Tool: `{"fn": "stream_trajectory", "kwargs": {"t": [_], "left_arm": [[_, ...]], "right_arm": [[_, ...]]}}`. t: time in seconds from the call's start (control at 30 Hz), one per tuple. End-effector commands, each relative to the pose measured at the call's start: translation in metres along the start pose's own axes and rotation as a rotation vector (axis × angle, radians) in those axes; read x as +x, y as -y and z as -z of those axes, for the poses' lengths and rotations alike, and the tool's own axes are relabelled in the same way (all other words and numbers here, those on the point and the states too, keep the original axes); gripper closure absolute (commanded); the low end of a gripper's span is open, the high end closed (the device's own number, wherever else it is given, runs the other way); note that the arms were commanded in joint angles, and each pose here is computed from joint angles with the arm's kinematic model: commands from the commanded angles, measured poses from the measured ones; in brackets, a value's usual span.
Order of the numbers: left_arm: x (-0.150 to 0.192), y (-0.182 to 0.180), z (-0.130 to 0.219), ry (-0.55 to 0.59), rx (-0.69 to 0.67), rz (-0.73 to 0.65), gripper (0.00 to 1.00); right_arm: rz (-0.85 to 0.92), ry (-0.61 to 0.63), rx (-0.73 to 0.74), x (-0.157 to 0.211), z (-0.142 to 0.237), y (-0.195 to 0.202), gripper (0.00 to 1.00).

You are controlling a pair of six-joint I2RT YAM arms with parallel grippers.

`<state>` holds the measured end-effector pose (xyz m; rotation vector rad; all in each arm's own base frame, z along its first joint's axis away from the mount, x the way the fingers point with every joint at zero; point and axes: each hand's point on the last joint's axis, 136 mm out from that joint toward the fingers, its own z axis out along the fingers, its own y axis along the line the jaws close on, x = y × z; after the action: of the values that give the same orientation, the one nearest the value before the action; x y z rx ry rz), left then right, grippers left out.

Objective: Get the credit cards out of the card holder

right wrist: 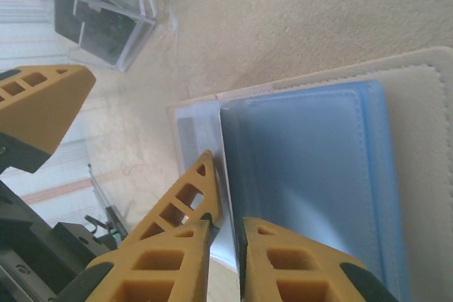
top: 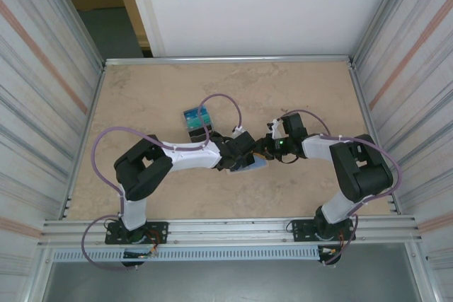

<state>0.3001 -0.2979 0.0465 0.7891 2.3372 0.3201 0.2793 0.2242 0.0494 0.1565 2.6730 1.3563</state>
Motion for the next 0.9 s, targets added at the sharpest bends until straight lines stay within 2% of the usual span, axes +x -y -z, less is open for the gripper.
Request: {"fn": "stream_trajectory", "kwargs": {"t": [0.0, 0.3, 0.47, 0.6, 0.87], "left_arm": [[0.019, 0.005, -0.008, -0.054, 0.008, -0.021, 0.01], [0.02, 0.005, -0.008, -0.053, 0.011, -0.014, 0.01], [0.021, 0.003, -0.007, -0.05, 0.004, -0.011, 0.01], [0.022, -0.002, -0.004, -0.046, -0.008, -0.008, 0.01], [0.016, -0.013, 0.006, -0.02, -0.02, -0.004, 0.01]], "right_arm": [[-0.01, -0.012, -0.035, 0.001, -0.003, -0.001, 0.81], [-0.023, -0.032, -0.005, 0.006, -0.016, 0.01, 0.84], [-0.017, -0.03, 0.026, 0.005, -0.017, 0.014, 0.94], [0.003, -0.011, 0.1, 0.003, -0.011, 0.021, 1.0], [0.077, 0.037, 0.199, -0.002, 0.013, 0.019, 1.0]]}}
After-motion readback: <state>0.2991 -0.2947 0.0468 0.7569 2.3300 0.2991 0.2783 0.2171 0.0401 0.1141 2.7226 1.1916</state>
